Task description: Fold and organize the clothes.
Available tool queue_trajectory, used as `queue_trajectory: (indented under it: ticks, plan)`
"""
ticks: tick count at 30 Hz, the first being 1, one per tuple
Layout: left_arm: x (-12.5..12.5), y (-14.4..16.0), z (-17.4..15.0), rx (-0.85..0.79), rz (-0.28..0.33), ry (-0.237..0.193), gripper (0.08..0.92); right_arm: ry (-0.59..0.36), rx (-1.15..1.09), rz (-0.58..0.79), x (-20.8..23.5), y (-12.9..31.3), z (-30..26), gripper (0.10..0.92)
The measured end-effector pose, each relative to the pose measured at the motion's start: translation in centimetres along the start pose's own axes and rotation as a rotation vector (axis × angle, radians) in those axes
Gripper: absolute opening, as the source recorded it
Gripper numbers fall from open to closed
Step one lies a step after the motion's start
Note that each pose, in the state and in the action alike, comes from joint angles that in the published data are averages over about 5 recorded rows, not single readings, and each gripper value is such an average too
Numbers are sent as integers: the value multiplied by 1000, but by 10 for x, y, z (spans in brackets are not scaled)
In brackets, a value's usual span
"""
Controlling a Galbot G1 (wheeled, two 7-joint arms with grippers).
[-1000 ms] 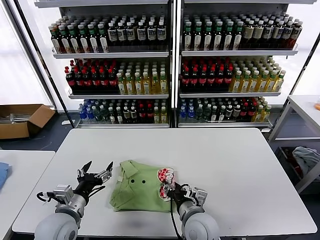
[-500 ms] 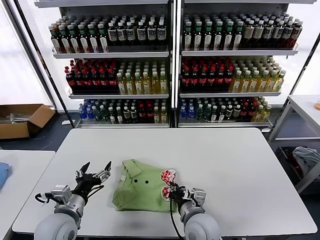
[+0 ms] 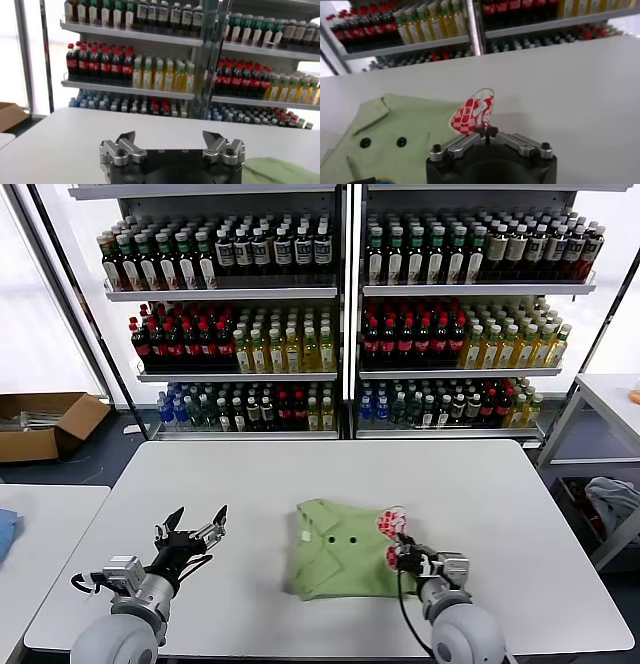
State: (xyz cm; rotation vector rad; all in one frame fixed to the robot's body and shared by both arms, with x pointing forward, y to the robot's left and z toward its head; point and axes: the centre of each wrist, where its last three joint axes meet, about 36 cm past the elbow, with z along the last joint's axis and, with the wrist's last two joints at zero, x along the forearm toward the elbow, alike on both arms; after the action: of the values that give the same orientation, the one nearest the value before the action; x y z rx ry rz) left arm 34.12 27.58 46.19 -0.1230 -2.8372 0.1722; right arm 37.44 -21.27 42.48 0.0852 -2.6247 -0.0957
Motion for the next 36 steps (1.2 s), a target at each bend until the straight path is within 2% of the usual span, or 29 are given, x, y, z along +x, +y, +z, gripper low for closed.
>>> queue_trajectory:
  ticks: [3,12,18,25,28,36]
  plan:
    - [-1,-4,3,4,7,6,823,-9,36,40,-4,-18,-2,155]
    - [-1,-8,8,7,21,22,823,-21,110,81,-10,-39,-2,406]
    - [0,-11,9,10,26,22,823,-40,140,105,-14,-41,-3,579]
    - [2,-15,4,3,32,1,823,-131,159,63,0,-22,-14,777]
    - [3,-18,3,-2,34,-6,823,-159,173,23,3,-5,-15,815]
    - [8,-16,3,-11,28,-8,823,-162,192,-64,-6,39,-11,823]
